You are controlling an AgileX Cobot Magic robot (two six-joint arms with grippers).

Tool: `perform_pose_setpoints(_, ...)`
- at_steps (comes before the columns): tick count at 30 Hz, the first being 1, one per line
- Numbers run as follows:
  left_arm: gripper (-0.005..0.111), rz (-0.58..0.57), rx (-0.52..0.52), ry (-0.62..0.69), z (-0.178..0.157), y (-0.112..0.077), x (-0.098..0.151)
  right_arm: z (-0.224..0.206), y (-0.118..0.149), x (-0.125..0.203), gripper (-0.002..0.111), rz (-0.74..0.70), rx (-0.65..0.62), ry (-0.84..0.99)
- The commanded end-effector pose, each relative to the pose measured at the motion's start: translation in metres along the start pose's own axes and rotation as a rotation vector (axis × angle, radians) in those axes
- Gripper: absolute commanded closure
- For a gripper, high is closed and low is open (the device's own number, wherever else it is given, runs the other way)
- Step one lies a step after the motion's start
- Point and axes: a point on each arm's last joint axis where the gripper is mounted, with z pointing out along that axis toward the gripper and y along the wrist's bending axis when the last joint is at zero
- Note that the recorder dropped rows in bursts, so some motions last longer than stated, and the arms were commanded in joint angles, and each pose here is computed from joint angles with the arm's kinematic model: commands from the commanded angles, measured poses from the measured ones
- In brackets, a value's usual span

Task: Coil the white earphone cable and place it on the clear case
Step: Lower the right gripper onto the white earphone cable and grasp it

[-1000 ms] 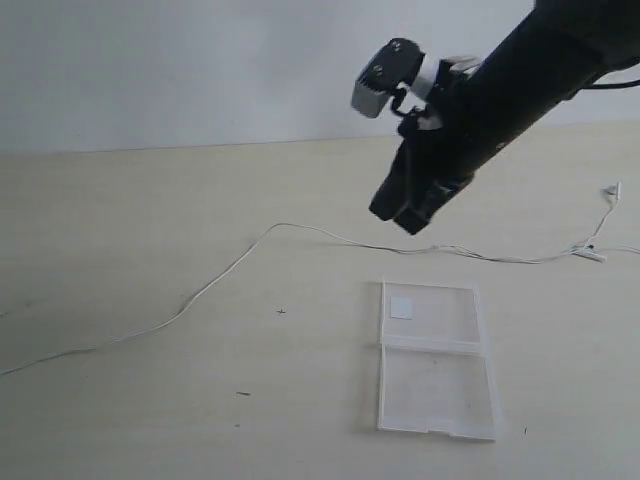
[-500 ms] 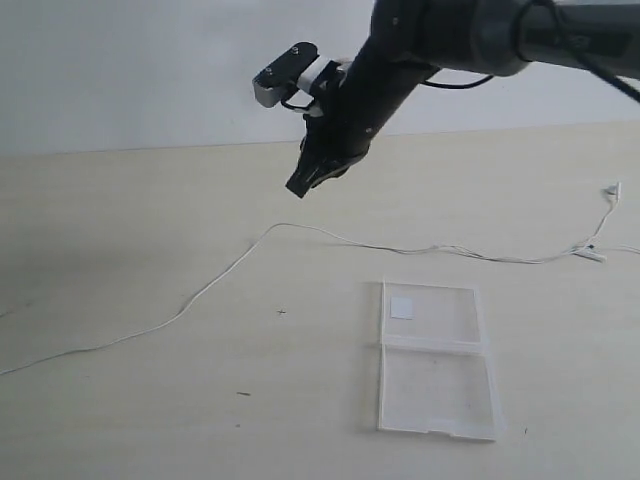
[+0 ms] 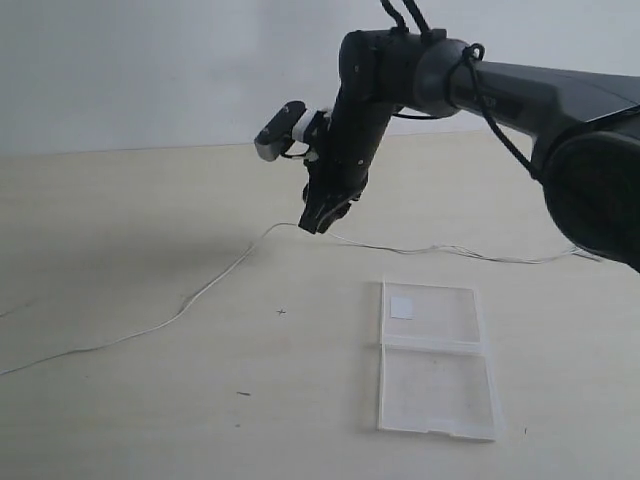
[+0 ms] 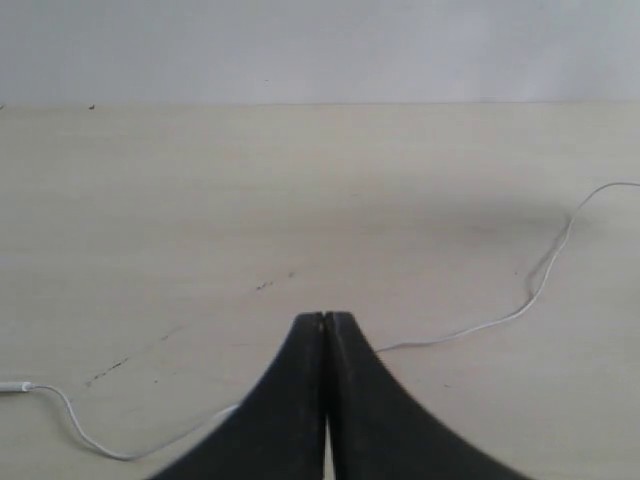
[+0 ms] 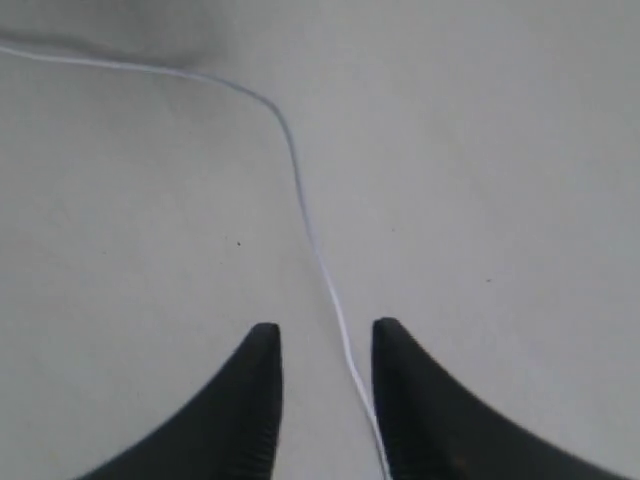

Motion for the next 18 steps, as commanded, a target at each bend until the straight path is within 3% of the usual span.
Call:
perform_pose_setpoints(1, 0.107, -0.009, 0.000, -0.013, 0.000, 0.000, 0.000, 0.011, 0.002, 0.000, 0.056, 0.014, -0.027, -0.007)
perform_pose_setpoints(10, 0.107, -0.009, 0.000, -0.013, 0.000, 0.000, 0.000, 0.035, 0.000, -0.001, 0.057, 0.062, -0.018, -0.056)
perform_pose_setpoints(13, 0.107, -0.009, 0.000, -0.013, 0.000, 0.000, 0.000, 0.039, 0.000, -0.002, 0.075, 0.077, -0.016, -0.067)
perform_pose_setpoints(16, 0.107, -0.009, 0.000, -0.013, 0.000, 0.000, 0.000, 0.038, -0.003, 0.000, 0.106, 0.057, 0.010, -0.052)
perform_pose_setpoints(18, 0.107, -0.009, 0.000, -0.013, 0.000, 0.000, 0.000, 0.028, -0.004, -0.001, 0.108, 0.048, 0.023, -0.044)
